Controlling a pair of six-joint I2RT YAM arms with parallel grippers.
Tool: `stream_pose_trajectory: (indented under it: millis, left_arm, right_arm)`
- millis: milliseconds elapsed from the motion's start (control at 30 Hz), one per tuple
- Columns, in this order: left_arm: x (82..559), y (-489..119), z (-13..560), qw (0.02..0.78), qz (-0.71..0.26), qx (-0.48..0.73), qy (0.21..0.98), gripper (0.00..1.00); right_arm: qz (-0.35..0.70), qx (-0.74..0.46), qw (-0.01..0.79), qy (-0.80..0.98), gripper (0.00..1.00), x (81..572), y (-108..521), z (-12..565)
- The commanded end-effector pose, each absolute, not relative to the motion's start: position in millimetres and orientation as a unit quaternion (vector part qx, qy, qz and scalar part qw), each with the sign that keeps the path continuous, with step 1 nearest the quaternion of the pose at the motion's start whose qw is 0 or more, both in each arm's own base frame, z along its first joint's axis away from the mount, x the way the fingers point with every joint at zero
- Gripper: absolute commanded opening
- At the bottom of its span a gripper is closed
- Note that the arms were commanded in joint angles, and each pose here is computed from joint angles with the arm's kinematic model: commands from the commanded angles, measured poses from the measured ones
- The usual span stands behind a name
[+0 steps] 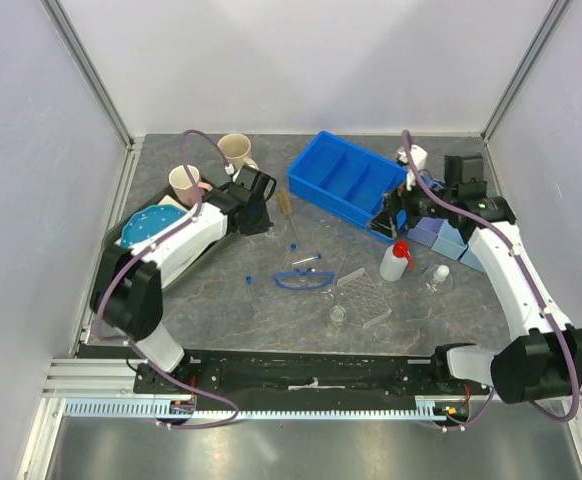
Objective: Organize the chemistry lab equipment
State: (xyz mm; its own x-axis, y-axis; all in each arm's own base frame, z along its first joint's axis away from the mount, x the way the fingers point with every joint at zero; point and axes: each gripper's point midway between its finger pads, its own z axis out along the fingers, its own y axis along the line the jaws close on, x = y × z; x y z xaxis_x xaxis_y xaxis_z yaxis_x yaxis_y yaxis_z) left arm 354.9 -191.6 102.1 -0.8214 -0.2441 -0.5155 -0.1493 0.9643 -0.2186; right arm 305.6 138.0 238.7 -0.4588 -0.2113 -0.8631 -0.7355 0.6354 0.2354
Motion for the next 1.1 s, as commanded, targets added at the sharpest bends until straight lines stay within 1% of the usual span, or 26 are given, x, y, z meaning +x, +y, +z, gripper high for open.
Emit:
stream_pose_trajectory:
  millis: [0, 33, 133, 167, 200, 267, 433, 467, 633, 733, 767, 967, 1067]
  left_arm:
    - [339, -250, 170, 0.351, -0.192, -0.035, 0.916, 0.02]
    - [335, -257, 176, 0.355, -0.203, -0.038, 0.912, 0.02]
    - [324, -279, 198, 0.37, -0.232, -0.043, 0.899, 0.02]
    - [323, -284, 206, 0.375, -0.239, -0.045, 0.895, 0.02]
    - [319, -292, 211, 0.38, -0.242, -0.042, 0.892, 0.02]
    - [316, -302, 221, 0.384, -0.251, -0.051, 0.887, 0.02]
    - [308, -319, 221, 0.378, -0.238, -0.055, 0.893, 0.02]
    - [307, -321, 220, 0.377, -0.236, -0.056, 0.894, 0.02]
    - [304, -324, 215, 0.374, -0.228, -0.058, 0.897, 0.02]
    - [304, -324, 216, 0.377, -0.225, -0.062, 0.896, 0.02]
    - [304, -324, 216, 0.377, -0.224, -0.064, 0.896, 0.02]
    - [304, -325, 217, 0.381, -0.221, -0.067, 0.895, 0.02]
    - [304, -326, 215, 0.383, -0.214, -0.064, 0.897, 0.02]
  right_arm:
    - [0.316, -0.355, 0.393, 0.787, 0.98, 292, 174, 259]
    - [0.319, -0.358, 0.393, 0.785, 0.98, 292, 181, 267]
    - [0.309, -0.37, 0.371, 0.793, 0.98, 288, 203, 263]
    - [0.306, -0.366, 0.36, 0.802, 0.97, 289, 208, 257]
    - [0.281, -0.357, 0.361, 0.814, 0.95, 295, 207, 252]
    - [0.275, -0.357, 0.351, 0.821, 0.93, 294, 220, 248]
    - [0.224, -0.321, 0.364, 0.845, 0.81, 312, 219, 238]
    - [0.226, -0.31, 0.368, 0.847, 0.76, 315, 221, 238]
    - [0.237, -0.3, 0.354, 0.853, 0.66, 317, 230, 226]
    - [0.242, -0.29, 0.346, 0.859, 0.58, 319, 234, 222]
    - [0.243, -0.288, 0.346, 0.86, 0.53, 320, 235, 221]
    - [0.235, -0.285, 0.327, 0.87, 0.4, 324, 239, 203]
    - [0.233, -0.288, 0.315, 0.874, 0.37, 323, 242, 193]
